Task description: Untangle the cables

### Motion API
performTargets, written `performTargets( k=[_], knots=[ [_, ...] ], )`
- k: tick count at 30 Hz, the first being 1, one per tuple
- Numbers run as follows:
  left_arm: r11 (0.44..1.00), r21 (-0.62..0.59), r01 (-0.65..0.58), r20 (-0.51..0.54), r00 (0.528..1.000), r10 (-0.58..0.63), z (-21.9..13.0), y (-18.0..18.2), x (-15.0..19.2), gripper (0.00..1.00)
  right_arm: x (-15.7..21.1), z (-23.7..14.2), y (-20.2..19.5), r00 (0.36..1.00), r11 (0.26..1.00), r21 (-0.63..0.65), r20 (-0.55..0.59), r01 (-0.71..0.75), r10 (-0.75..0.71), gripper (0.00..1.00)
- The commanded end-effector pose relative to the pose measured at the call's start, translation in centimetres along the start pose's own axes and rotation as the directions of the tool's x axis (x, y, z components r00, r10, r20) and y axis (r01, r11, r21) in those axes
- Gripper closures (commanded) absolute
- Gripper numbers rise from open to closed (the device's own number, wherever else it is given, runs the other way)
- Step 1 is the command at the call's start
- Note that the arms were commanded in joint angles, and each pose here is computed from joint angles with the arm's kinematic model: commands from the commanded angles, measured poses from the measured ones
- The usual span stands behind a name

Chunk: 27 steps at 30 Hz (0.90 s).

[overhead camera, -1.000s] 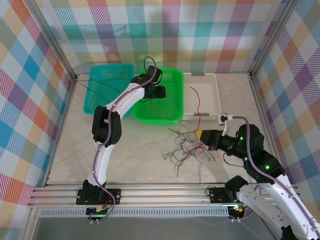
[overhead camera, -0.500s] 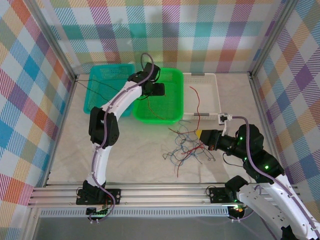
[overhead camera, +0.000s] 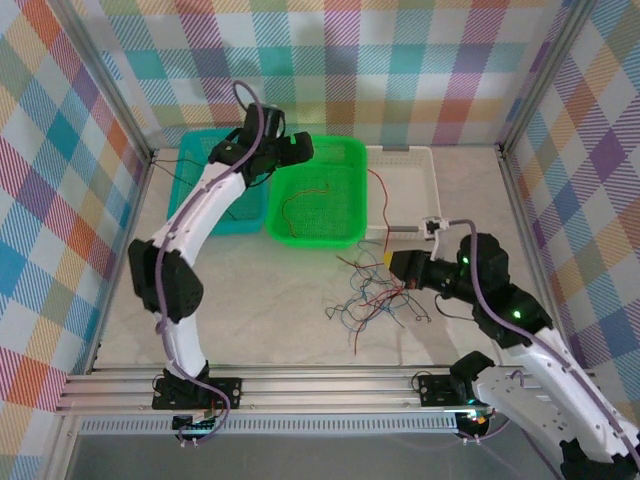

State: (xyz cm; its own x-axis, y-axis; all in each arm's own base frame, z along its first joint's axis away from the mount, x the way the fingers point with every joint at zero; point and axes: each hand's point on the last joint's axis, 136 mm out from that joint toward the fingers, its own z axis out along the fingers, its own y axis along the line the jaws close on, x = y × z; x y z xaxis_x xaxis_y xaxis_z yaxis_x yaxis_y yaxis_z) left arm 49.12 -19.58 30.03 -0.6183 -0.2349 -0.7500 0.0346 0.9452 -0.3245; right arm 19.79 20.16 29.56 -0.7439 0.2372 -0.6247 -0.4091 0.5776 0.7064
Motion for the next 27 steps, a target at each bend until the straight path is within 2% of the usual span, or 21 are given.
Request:
performTargets(
  k=[1,8,14,18,22,27],
  knots=[
    [0.997,0.069,0.041,0.1,0.994,-0.048,-4.9,-0.6,-1.9,0.0,-3.7,1.4,3.0,0.996,0.994,-0.072,0.048,0.077,-0.074,1.0],
    [0.993,0.045,0.105,0.206,0.972,-0.112,-12.1,3.1,0.2,0.0,-9.3,7.1,4.2,0.989,0.989,-0.057,0.066,0.139,-0.135,1.0],
    [0.99,-0.054,0.127,0.2,0.973,-0.114,-15.6,7.3,4.3,0.0,-12.9,13.1,3.3,0.98,0.982,-0.018,0.068,0.19,-0.189,1.0],
    [0.982,-0.114,0.149,0.282,0.953,-0.112,-17.6,10.2,6.0,0.0,-14.3,17.4,1.0,0.973,0.973,0.05,0.044,0.225,-0.227,1.0],
    [0.973,-0.126,0.196,0.37,0.919,-0.137,-18.7,12.0,6.7,0.0,-14.9,21.2,-1.9,0.974,0.968,0.112,0.002,0.223,-0.225,1.0],
    [0.975,-0.108,0.196,0.341,0.928,-0.149,-17.9,11.5,7.1,0.0,-13.8,25.4,-6.3,0.976,0.956,0.196,-0.076,0.217,-0.206,1.0]
  ],
)
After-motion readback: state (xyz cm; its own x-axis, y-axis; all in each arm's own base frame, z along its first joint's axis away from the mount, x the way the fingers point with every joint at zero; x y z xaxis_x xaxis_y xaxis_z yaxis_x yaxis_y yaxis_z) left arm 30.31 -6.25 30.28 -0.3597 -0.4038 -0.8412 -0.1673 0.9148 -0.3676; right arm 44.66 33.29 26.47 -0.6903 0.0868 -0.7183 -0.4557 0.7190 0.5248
